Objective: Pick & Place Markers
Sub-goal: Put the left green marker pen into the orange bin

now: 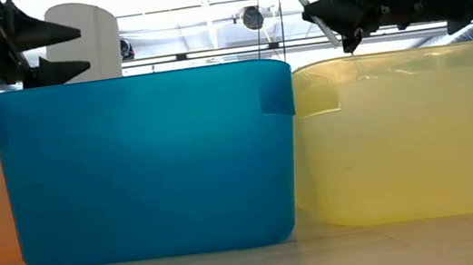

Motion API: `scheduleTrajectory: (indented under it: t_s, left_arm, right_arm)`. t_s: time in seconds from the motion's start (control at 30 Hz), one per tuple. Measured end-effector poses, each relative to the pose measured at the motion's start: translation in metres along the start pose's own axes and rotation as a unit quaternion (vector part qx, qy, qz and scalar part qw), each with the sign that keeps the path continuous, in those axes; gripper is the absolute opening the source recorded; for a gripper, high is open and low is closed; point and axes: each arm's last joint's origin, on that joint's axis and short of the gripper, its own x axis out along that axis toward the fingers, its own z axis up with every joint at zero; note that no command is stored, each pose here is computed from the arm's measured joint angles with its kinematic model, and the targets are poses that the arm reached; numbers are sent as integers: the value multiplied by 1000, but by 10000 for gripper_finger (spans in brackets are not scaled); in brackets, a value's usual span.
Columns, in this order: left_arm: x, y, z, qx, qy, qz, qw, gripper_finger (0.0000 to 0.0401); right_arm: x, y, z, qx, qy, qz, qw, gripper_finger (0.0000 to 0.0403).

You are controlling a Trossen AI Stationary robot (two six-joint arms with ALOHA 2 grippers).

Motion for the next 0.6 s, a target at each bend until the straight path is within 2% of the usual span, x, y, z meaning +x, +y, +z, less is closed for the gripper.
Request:
scheduleTrajectory:
  t_s: [0.3,0.47,0.6]
  left_arm:
    - [13,4,-6,-7,-1,59,998,324]
    - [32,5,-4,-5,-6,42,999,324]
    - [57,-1,1,10,25,22,999,324]
  right_arm:
    - [19,11,-4,-1,4,29,1000,27]
    - [39,17,-5,-17,15,42,999,26]
    - [54,20,-9,-28,28,49,998,27]
